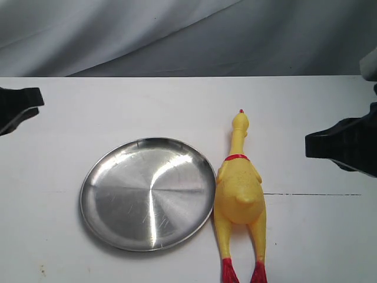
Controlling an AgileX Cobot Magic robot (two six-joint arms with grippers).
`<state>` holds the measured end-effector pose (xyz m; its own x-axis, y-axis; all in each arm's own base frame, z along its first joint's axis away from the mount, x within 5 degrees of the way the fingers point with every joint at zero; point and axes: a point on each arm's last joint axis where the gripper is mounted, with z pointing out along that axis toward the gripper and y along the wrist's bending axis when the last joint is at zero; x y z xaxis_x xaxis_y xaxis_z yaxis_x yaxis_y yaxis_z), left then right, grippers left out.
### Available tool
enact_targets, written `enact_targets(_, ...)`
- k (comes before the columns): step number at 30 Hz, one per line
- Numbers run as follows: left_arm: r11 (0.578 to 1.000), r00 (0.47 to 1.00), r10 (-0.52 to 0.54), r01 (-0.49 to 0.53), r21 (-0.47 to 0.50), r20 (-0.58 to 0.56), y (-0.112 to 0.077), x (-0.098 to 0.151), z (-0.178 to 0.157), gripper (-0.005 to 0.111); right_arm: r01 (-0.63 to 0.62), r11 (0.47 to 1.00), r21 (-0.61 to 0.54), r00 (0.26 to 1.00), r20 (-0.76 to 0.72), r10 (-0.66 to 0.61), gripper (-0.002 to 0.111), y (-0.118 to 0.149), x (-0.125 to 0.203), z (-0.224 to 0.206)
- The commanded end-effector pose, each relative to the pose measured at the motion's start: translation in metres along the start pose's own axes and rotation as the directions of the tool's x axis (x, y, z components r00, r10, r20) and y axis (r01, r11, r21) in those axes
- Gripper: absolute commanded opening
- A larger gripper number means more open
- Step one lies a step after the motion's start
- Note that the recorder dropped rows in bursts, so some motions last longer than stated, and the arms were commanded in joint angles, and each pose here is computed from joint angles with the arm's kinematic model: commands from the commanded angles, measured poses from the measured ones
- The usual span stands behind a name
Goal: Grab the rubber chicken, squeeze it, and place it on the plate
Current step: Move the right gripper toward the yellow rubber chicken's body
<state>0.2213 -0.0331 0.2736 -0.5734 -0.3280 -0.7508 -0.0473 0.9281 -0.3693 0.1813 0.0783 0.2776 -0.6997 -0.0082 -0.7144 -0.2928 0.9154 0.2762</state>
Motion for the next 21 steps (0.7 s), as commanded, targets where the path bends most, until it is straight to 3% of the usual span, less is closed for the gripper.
enact_targets(1,0.997,0.998,-0.003,0.007,0.076,-0.061,-0.019,0.009,0.000,0.000,-0.017,1.000,-0.007,0.999,0.045,0.017,0.000,0.001,-0.005,-0.001)
enact_targets(7,0.995,0.999,-0.027,0.029,0.096,-0.027,-0.023,0.006,-0.002,0.000,-0.022,1.000,-0.010,0.999,0.045,0.023,0.000,0.001,-0.005,-0.001)
enact_targets(13,0.985,0.992,-0.124,0.126,0.116,-0.027,-0.025,0.005,-0.002,0.000,-0.055,0.998,-0.027,0.998,0.036,0.056,0.000,0.003,-0.005,-0.001)
enact_targets(21,0.989,0.995,-0.074,0.082,0.120,-0.074,-0.026,0.006,-0.003,0.000,-0.158,0.986,-0.043,0.973,-0.175,0.149,0.000,0.007,0.014,-0.002)
